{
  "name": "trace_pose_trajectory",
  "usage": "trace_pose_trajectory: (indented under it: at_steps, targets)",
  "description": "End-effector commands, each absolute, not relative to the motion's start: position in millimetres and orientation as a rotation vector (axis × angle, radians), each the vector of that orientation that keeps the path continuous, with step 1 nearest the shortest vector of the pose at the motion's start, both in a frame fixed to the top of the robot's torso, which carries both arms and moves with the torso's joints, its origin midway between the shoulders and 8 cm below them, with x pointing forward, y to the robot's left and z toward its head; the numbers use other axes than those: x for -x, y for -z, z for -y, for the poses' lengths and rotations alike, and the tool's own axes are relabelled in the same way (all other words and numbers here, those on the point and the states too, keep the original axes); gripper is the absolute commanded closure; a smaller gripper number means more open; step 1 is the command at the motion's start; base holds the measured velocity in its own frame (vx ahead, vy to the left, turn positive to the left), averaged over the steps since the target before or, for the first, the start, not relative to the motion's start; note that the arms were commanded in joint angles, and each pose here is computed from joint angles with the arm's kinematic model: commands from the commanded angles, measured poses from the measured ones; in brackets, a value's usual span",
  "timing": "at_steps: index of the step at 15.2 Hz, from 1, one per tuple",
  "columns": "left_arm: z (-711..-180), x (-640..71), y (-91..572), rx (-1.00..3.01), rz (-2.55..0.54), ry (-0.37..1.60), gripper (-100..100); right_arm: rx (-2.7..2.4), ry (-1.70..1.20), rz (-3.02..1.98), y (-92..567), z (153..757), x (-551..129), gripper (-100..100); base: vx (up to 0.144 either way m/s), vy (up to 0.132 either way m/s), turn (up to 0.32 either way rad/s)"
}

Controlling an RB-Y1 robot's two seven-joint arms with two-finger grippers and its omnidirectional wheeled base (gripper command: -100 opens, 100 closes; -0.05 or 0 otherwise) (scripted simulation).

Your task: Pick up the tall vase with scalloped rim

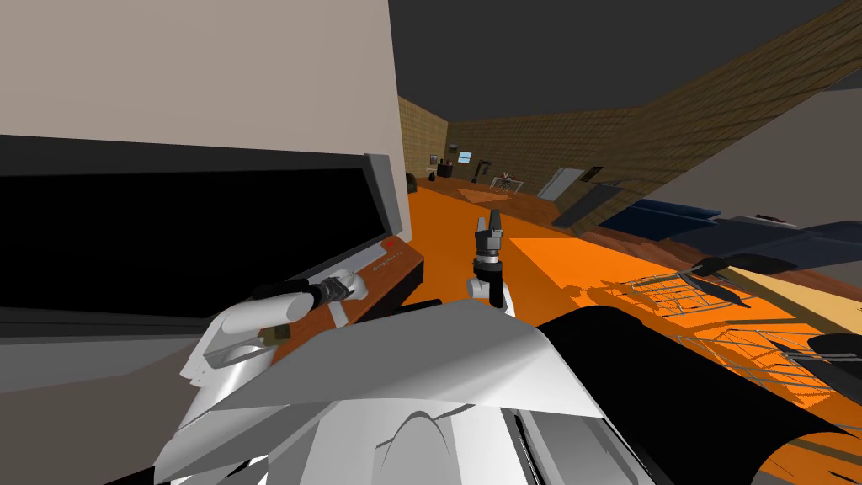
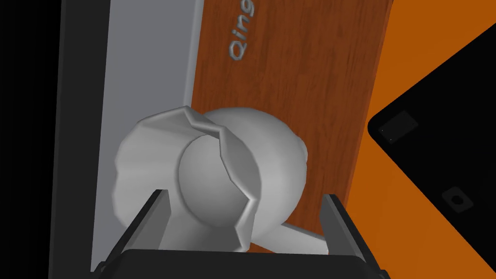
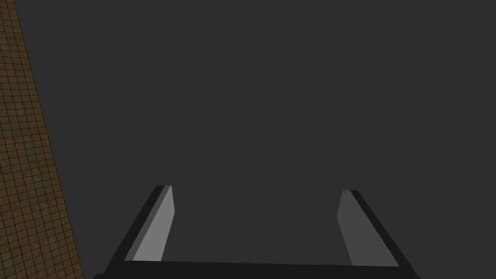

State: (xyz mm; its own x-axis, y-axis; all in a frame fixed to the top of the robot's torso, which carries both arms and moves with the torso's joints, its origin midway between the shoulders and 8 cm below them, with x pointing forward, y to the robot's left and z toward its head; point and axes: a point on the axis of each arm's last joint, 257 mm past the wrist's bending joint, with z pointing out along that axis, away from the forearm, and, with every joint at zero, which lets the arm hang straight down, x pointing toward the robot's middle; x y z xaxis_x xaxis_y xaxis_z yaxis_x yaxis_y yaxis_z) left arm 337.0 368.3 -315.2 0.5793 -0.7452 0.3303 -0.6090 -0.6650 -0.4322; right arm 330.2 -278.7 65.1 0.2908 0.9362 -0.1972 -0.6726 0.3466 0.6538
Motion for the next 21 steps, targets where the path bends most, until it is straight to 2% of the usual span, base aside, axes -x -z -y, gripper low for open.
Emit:
trace_pose_trajectory:
  at_steps: [1,11,12,21]
  targets:
    - [-368,-331,318,2.578,-1.105,0.691,-100,-0.501,-1.134,-0.619,-65,279,-330,0,0.000,0.000,0.000]
    - [-373,-336,337,2.595,-1.095,0.679,-100,-0.501,-1.134,-0.619,-65,279,-330,0,0.002,-0.002,-0.003]
    - [-373,-337,337,2.594,-1.095,0.680,100,-0.501,-1.134,-0.619,-65,279,-330,0,0.000,0.000,0.000]
    - [-369,-332,324,2.593,-1.100,0.681,100,-0.501,-1.134,-0.619,-65,279,-330,0,0.000,0.001,0.002]
